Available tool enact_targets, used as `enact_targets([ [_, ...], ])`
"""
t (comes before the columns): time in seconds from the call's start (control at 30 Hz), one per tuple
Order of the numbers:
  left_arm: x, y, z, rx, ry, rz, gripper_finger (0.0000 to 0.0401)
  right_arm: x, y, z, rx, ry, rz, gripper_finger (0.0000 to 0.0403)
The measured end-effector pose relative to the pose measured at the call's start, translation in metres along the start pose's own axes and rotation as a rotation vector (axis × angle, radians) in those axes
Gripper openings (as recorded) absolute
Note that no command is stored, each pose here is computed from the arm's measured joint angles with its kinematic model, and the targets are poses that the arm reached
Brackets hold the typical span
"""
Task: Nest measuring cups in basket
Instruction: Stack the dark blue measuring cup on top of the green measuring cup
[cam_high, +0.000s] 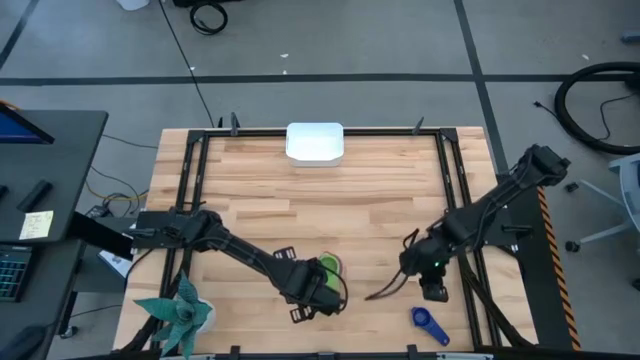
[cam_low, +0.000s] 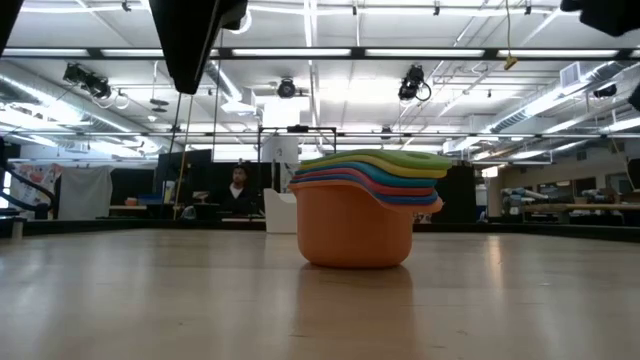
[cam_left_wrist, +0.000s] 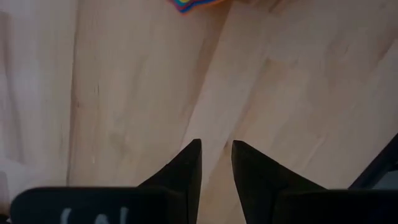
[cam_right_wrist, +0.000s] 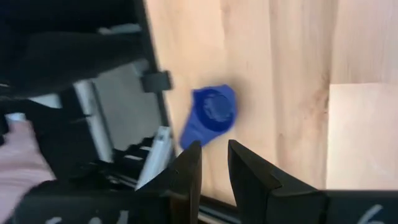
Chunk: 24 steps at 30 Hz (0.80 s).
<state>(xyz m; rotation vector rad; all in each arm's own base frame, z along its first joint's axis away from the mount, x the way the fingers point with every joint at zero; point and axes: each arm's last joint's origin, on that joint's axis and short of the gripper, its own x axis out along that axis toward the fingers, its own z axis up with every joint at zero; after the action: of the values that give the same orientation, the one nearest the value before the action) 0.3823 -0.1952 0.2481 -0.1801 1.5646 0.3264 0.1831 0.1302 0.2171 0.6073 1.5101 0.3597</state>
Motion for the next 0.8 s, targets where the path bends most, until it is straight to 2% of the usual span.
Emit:
enact_targets([
  [0.17, 0.000, -0.001, -0.001, 0.016, -0.017, 0.017, 0.0094, 0.028, 0.001, 0.000, -0.022, 0.090, -0.070, 0.0092],
  [0.33, 0.000, -0.001, -0.001, 0.017, -0.017, 0.018, 0.0094, 0.052, 0.000, 0.001, -0.019, 0.190, -0.079, 0.0118],
  [0.63, 0.000, -0.001, -0.001, 0.017, -0.016, 0.019, 0.0094, 0.090, 0.004, 0.012, -0.048, 0.191, -0.052, 0.0140],
  [0.8, 0.000, -0.001, -0.001, 0.017, -0.017, 0.018, 0.0094, 0.109, -0.002, 0.012, -0.010, 0.195, -0.134, 0.0137],
])
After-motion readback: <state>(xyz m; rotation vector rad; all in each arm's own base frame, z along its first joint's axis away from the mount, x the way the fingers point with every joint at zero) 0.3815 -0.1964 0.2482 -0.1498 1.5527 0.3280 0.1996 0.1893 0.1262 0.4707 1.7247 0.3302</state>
